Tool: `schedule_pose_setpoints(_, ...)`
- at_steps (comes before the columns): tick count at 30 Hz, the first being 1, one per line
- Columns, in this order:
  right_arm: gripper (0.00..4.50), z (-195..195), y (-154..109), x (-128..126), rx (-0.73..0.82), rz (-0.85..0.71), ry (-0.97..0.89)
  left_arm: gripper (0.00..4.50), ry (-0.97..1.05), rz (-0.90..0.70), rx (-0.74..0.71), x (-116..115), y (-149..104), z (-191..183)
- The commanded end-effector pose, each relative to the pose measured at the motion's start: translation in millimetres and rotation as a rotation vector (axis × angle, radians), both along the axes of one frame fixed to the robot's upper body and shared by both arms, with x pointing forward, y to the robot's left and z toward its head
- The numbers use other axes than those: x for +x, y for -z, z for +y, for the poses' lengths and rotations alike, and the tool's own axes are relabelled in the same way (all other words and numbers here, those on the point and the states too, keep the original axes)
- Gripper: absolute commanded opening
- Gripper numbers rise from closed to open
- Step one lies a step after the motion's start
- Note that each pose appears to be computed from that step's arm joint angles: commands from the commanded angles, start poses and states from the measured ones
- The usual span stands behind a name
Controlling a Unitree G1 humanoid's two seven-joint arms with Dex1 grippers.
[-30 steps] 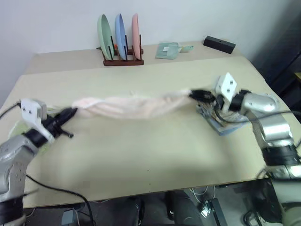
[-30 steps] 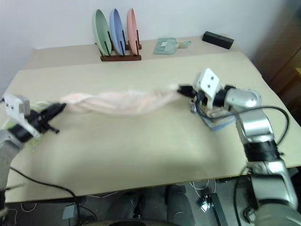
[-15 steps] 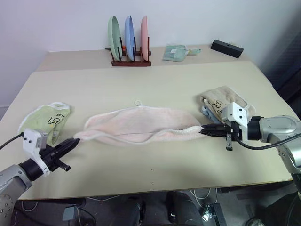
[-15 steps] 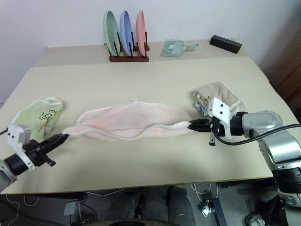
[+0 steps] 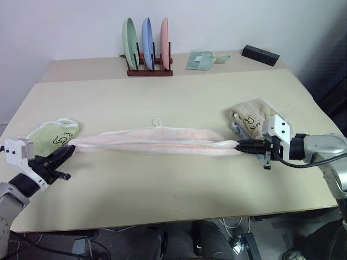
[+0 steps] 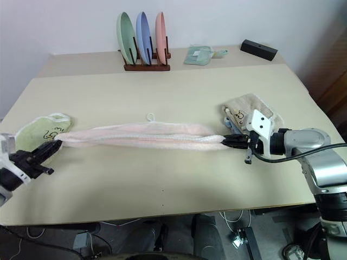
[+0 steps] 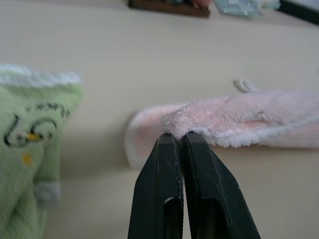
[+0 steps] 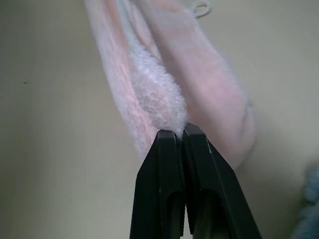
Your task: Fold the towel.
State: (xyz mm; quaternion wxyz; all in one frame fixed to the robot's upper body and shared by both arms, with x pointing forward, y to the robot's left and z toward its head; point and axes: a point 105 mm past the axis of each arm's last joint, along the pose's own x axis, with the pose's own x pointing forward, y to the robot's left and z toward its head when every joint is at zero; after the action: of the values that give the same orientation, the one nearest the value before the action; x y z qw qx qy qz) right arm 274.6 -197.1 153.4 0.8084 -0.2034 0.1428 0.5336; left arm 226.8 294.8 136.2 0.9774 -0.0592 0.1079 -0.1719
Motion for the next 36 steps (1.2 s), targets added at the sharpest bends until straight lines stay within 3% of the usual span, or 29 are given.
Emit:
schedule_pose_setpoints(1, 0.0, -2, -5, -11, -0.033, 0.011, -0.04, 0.07, 0.105, 0.095, 0.038, -22, 9, -10)
schedule_pose_setpoints(6, 0.0, -3, -9, -1, -0.03, -0.034, -0.011, 0.07, 0.139, 0.179, 0.11, -34, 24, -6)
schedule_pose_setpoints(13, 0.0, -6, -15, 26, -0.037, -0.129, 0.054, 0.07, 0.07, 0.024, 0.053, -4, 2, -3)
schedule_pose_setpoints(19, 0.0, -14, -5, 55, -0.083, -0.187, 0.121, 0.07, -0.01, -0.037, 0.011, 28, -2, 2)
schedule_pose_setpoints(28, 0.0, -10, 9, 85, -0.091, -0.226, 0.16, 0.07, -0.036, 0.005, -0.025, 62, 15, 4)
schedule_pose_setpoints(36, 0.0, -6, 11, 91, -0.091, -0.248, 0.166, 0.07, -0.025, 0.025, -0.037, 70, 22, 2)
